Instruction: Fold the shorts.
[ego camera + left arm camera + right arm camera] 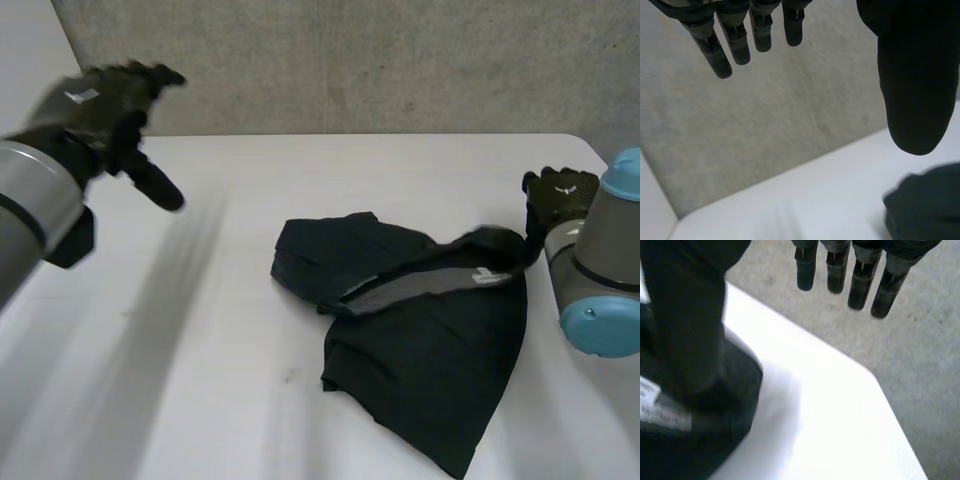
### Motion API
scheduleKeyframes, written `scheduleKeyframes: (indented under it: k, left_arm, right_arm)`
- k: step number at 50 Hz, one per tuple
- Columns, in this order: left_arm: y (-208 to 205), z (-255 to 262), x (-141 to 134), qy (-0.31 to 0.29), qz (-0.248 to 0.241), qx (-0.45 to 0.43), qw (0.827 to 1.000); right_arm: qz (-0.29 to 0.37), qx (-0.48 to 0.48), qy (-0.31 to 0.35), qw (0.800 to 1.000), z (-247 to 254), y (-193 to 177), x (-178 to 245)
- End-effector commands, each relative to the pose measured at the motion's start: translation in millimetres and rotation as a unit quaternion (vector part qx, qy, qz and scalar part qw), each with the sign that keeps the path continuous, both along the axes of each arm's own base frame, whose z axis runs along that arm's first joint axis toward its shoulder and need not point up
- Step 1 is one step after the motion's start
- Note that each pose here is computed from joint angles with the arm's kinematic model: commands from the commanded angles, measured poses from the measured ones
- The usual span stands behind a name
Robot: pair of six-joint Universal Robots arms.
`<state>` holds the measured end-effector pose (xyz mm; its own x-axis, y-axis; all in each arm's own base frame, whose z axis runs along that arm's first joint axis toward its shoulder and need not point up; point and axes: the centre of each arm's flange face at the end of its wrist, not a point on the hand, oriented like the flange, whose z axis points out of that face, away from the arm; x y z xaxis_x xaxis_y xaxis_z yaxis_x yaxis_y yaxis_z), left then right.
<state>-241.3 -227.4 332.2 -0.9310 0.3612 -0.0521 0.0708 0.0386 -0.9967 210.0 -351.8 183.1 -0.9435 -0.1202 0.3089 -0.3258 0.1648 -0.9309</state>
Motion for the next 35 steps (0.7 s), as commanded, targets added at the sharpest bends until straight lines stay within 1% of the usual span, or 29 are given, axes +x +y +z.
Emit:
scheduleKeyframes:
  k: [1,2,5,6,9,10,13,17,20,22,24,25,27,28,29,30,31,32,35]
  left_arm:
    - [2.4,-26.1,-18.6,-0.061,-0.031,0.02,0.997]
    - [2.3,-28.0,-19.2,-0.065,-0.033,0.022,0.997]
    - [0.6,-32.0,-19.9,-0.07,-0.032,0.026,0.997]
    - [1.0,-32.0,-20.3,-0.07,-0.033,0.026,0.997]
    - [0.8,-31.5,-19.8,-0.069,-0.032,0.026,0.997]
    - [1.0,-31.0,-19.7,-0.068,-0.032,0.025,0.997]
    - [1.5,-28.6,-18.9,-0.068,-0.029,0.022,0.997]
    - [2.1,-26.6,-17.5,-0.067,-0.022,0.019,0.997]
    - [2.5,-28.0,-15.9,-0.069,-0.015,0.022,0.997]
    - [4.5,-30.7,-13.8,-0.071,-0.011,0.026,0.997]
    - [6.6,-31.7,-12.3,-0.071,-0.009,0.027,0.997]
    - [7.6,-33.0,-11.7,-0.072,-0.009,0.029,0.997]
    - [11.4,-35.1,-9.7,-0.074,-0.009,0.032,0.997]
    - [12.4,-36.2,-9.3,-0.074,-0.01,0.034,0.997]
    - [13.2,-36.3,-8.9,-0.074,-0.01,0.033,0.997]
    - [14.5,-39.4,-8.7,-0.076,-0.011,0.034,0.997]
    - [14.7,-40.3,-8.5,-0.076,-0.01,0.033,0.997]
    - [15.7,-41.7,-9.2,-0.077,-0.012,0.033,0.996]
    - [20.2,-47.4,-12.4,-0.08,-0.02,0.035,0.996]
  right_arm:
    - [0.092,-0.025,-0.012,0.995,44.2,27.2,24.3]
    - [0.145,-0.037,-0.02,0.989,58.1,40.2,39.1]
    - [0.232,-0.034,-0.03,0.972,67.4,61.6,61.5]
    - [0.287,-0.02,-0.036,0.957,67.3,75.5,74.4]
    - [0.356,0.009,-0.043,0.933,63.3,95.9,89.1]
    - [0.391,0.024,-0.047,0.919,59.9,106.8,96.6]
    - [0.446,0.057,-0.046,0.892,41.6,125.8,114.4]
    - [0.473,0.075,-0.02,0.878,16.1,134.3,133.0]
    - [0.469,0.08,0.001,0.88,0.4,127.7,137.4]
    - [0.456,0.078,0.027,0.886,-13.6,116.8,140.3]
    - [0.45,0.068,0.043,0.889,-16.8,109.6,143.7]
    - [0.44,0.051,0.055,0.895,-14.9,100.7,146.5]
    - [0.428,0.025,0.052,0.902,-5.5,90.1,150.2]
    - [0.421,0.011,0.047,0.906,0.1,84.8,151.7]
    - [0.403,-0.026,0.022,0.915,14.2,70.3,155.5]
    - [0.392,-0.048,0.006,0.919,22.7,61.7,156.6]
    - [0.382,-0.071,-0.013,0.921,31.7,53.6,157.4]
    - [0.358,-0.12,-0.059,0.924,52.8,35.8,156.1]
    - [0.322,-0.18,-0.106,0.923,73.1,11.6,151.6]
